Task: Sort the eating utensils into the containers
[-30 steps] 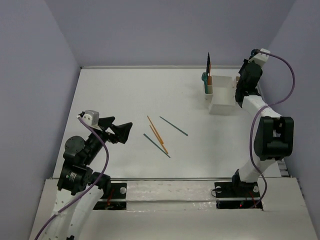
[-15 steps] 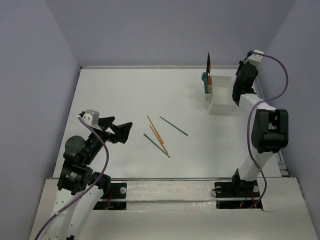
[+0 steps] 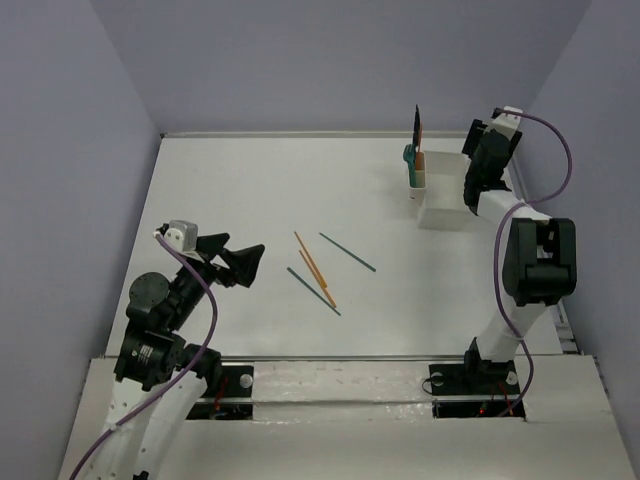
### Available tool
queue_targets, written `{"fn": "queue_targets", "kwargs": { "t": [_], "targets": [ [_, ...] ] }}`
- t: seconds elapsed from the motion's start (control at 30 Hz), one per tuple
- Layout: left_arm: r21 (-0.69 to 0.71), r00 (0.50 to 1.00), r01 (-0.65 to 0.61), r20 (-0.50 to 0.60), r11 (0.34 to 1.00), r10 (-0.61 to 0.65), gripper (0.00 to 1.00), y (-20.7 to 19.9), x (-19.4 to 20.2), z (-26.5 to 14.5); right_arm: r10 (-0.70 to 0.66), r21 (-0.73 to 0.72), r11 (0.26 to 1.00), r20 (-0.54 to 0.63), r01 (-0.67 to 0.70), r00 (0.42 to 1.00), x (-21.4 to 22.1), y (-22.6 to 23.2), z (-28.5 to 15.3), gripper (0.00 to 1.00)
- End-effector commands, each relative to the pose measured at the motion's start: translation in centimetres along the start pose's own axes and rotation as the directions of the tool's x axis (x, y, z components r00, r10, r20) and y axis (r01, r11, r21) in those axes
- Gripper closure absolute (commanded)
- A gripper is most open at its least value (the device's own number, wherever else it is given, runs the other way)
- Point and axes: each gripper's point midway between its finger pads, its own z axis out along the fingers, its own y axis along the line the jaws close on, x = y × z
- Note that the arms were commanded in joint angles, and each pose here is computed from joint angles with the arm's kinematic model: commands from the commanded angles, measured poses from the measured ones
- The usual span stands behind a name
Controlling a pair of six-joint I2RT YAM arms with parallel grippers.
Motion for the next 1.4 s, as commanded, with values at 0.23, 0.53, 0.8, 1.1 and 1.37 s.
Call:
{"fn": "queue_targets", "kwargs": {
  "t": [0.23, 0.53, 0.8, 1.1, 1.37],
  "targets": [
    [0.032, 0.998, -0.023, 0.06, 0.999, 0.021, 0.01, -0.8, -1.5, -0.2, 0.174, -0.179, 0.967, -0.053, -0.18, 0.983, -9.9, 3.5, -5.0, 0.19],
    [0.012, 0.998, -0.01, 0.059, 1.0, 0.009, 0.01, -0.4, -1.3, -0.3, -0.03, -0.622, 0.765, -0.295, -0.168, 0.955, -3.0, 18.0, -21.5, 0.26],
    [0.016, 0.999, -0.012, 0.05, 1.0, 0.011, 0.01, -0.4, -1.1, -0.1, -0.431, -0.848, 0.502, -0.416, -0.17, 0.801, 6.6, 20.9, -31.9, 0.33],
    [0.012, 0.999, -0.011, 0.048, 1.0, 0.01, 0.01, -0.3, -1.1, 0.0, -0.696, -0.903, 0.422, -0.383, -0.087, 0.608, 13.9, 22.6, -35.2, 0.33],
    [0.018, 0.999, -0.012, 0.05, 1.0, 0.011, 0.01, -0.4, -1.1, -0.1, -0.784, -0.925, 0.379, -0.331, -0.016, 0.526, 17.3, 24.2, -35.5, 0.33]
  ]
}}
